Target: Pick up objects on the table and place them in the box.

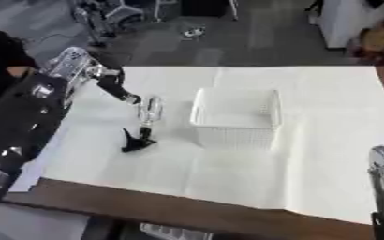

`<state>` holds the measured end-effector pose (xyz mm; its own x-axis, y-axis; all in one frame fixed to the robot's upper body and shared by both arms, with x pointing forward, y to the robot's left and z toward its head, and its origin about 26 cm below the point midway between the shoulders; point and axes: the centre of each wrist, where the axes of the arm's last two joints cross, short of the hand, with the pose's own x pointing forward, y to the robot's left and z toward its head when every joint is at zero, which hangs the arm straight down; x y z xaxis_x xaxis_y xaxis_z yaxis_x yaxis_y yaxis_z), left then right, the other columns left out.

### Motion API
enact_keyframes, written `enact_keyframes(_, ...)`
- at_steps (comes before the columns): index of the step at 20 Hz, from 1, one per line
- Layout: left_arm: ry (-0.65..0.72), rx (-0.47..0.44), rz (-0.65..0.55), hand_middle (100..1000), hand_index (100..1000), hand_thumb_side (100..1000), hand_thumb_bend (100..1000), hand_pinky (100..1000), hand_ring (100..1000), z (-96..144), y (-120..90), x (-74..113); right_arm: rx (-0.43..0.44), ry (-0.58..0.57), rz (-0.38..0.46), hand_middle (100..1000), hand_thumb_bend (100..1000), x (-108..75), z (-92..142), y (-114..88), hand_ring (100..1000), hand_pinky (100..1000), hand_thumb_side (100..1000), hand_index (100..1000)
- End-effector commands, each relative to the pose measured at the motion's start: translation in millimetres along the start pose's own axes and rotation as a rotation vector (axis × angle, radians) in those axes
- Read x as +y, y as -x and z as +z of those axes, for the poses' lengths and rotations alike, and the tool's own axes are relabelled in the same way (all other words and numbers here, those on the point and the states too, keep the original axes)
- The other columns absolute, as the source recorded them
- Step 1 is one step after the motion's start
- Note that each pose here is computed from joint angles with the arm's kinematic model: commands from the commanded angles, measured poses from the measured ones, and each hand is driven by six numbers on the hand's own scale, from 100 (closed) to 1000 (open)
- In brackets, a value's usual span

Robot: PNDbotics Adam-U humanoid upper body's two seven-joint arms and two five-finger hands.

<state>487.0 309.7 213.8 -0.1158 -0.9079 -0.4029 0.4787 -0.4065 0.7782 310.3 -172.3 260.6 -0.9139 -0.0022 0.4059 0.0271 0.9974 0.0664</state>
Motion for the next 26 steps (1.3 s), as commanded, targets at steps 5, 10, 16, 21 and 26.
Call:
enact_keyframes(5,0.068,0.052,-0.008,770,821,1000,494,608,802,-4.1,5.9,11.3,-0.022,-0.001,-0.023,570,269,4.0,-3.9,-5.3,529,429,1000,827)
enact_keyframes(10,0.1,0.056,-0.028,744,793,1000,462,592,788,-8.8,0.5,12.0,-0.023,-0.002,-0.026,570,268,4.6,-3.9,-5.4,530,429,1000,827)
enact_keyframes(16,0.126,0.046,-0.059,731,779,1000,471,580,780,-11.7,-8.2,15.4,-0.024,0.0,-0.031,570,265,5.4,-4.1,-5.6,530,430,1000,826)
enact_keyframes(21,0.145,0.047,-0.074,722,772,1000,469,574,776,-14.3,-13.5,15.6,-0.026,0.001,-0.035,570,263,6.2,-4.4,-5.9,530,430,1000,826)
enact_keyframes(26,0.174,0.05,-0.098,715,764,1000,480,576,778,-17.9,-19.1,13.4,-0.028,0.002,-0.038,570,261,7.0,-4.8,-6.1,530,431,1000,826)
